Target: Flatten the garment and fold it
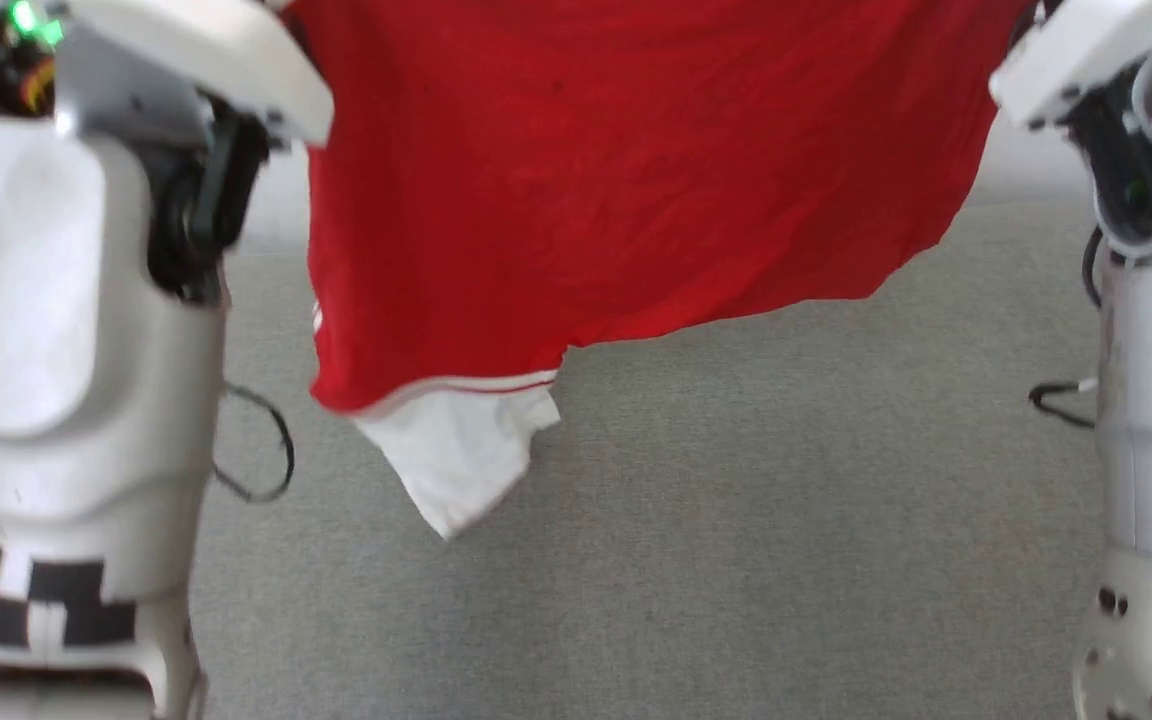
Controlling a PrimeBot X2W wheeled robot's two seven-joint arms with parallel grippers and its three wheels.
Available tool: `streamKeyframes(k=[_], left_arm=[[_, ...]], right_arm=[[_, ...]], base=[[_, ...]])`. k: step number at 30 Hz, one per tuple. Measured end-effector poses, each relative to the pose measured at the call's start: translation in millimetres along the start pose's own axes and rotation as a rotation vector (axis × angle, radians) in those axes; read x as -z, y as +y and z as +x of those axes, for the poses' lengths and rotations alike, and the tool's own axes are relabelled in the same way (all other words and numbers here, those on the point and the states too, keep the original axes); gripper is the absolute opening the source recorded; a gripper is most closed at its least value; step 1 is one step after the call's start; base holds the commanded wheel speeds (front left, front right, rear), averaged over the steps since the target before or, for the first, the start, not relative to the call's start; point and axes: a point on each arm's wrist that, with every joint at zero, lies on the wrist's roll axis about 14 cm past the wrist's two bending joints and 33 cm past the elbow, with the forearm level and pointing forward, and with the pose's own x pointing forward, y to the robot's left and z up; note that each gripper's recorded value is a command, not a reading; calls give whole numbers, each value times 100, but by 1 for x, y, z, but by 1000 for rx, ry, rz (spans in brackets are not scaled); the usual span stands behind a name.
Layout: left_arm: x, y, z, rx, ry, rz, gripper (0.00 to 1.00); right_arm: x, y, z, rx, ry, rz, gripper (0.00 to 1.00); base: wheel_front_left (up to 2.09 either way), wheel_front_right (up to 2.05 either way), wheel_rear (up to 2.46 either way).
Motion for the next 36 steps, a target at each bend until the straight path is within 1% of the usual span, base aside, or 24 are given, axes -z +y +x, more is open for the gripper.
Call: streamKeyframes(k=[9, 13, 20, 24, 29, 36], left_arm=[[-2, 9, 41, -6, 43, 62, 0], [-2, 13, 62, -15, 41, 38, 0], [-5, 15, 104, -9, -8, 67, 0], [-1, 17, 128, -5, -61, 59, 0], [34, 24, 151, 3, -90, 30, 0], [116, 34, 167, 26, -48, -20, 0]], right_arm=[[2, -4, 36, 13, 39, -36, 0], [9, -11, 53, 28, 57, -54, 0], [17, -21, 88, 39, 47, -79, 0], [26, -31, 110, 53, 29, -88, 0], [58, -46, 134, 73, 47, -109, 0], [116, -72, 156, 117, 85, -159, 0]], base=[[0, 0, 0], [0, 0, 0], [0, 0, 0], [0, 0, 0], [0, 0, 0], [0, 0, 0]])
